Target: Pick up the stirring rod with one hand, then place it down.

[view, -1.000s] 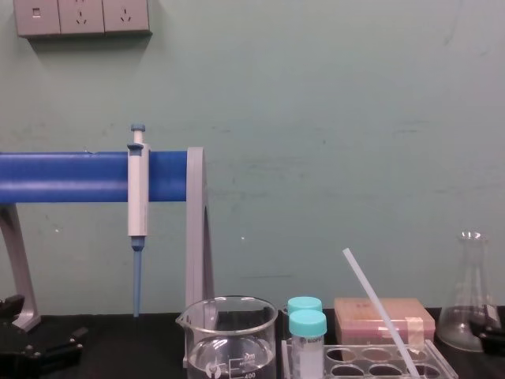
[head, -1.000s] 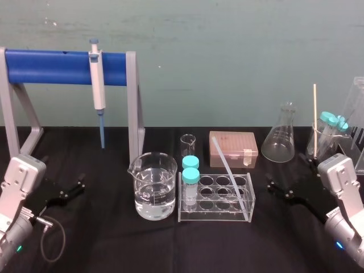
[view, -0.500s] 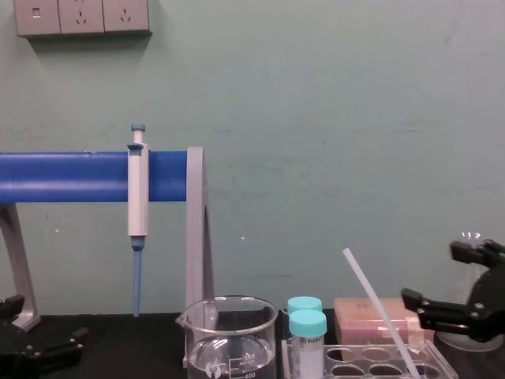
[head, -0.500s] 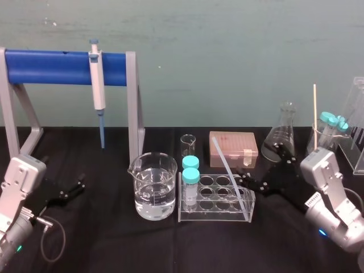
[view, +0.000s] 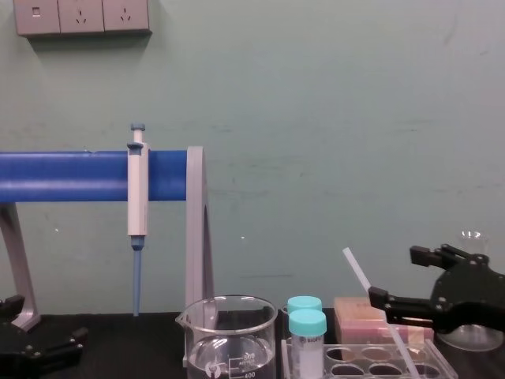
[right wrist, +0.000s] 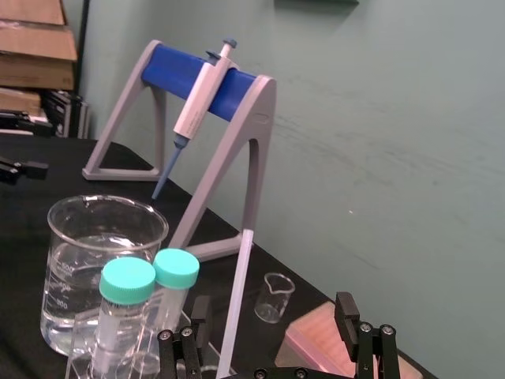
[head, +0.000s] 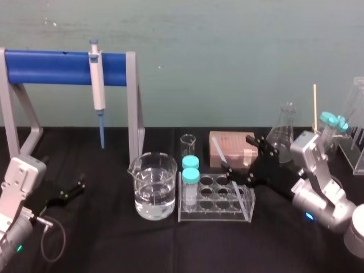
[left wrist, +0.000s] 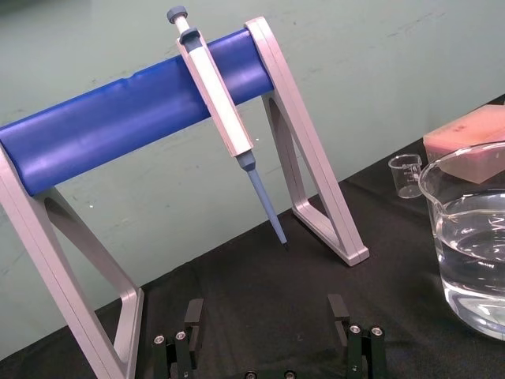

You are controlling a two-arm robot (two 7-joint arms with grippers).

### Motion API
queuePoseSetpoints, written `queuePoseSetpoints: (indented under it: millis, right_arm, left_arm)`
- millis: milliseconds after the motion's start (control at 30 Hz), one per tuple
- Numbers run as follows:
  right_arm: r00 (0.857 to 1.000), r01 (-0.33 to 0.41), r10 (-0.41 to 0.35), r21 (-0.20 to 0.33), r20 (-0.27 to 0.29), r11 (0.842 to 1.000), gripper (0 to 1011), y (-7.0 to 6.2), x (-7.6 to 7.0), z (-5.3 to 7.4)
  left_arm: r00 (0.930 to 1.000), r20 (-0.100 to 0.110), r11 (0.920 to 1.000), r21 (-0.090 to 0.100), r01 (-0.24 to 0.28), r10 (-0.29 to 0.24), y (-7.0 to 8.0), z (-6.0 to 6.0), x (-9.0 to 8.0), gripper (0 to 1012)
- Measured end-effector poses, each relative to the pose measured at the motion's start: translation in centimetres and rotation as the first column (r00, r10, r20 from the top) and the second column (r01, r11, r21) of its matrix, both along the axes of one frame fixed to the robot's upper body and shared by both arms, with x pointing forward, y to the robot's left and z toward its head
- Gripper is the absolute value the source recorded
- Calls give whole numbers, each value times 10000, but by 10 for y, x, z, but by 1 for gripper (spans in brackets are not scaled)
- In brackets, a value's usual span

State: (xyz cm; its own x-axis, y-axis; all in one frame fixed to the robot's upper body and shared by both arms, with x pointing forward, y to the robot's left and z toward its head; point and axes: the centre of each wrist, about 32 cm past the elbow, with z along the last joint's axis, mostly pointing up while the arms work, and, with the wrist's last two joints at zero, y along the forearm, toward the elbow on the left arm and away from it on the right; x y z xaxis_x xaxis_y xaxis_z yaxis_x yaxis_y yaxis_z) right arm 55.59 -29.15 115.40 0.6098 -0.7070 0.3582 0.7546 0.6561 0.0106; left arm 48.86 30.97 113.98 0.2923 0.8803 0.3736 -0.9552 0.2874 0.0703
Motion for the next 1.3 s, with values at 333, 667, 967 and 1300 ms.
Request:
queuePoseSetpoints:
  millis: [333,667,967,1300]
  right_arm:
    - [9979,-611,614,145,-206,9980,1000,3,18,-1]
    - [9953,-778,796,349,-558,9964,1000,4,32,-6]
    - [9933,-829,862,450,-769,9955,1000,1,37,-10]
    - [9931,-855,887,447,-761,9953,1000,1,37,-10]
  left_arm:
    - [10000,1,10000,0,0,0,0,0,0,1000]
    - [10000,1,10000,0,0,0,0,0,0,1000]
    - [10000,0,10000,0,0,0,0,0,0,1000]
    - [10000,0,10000,0,0,0,0,0,0,1000]
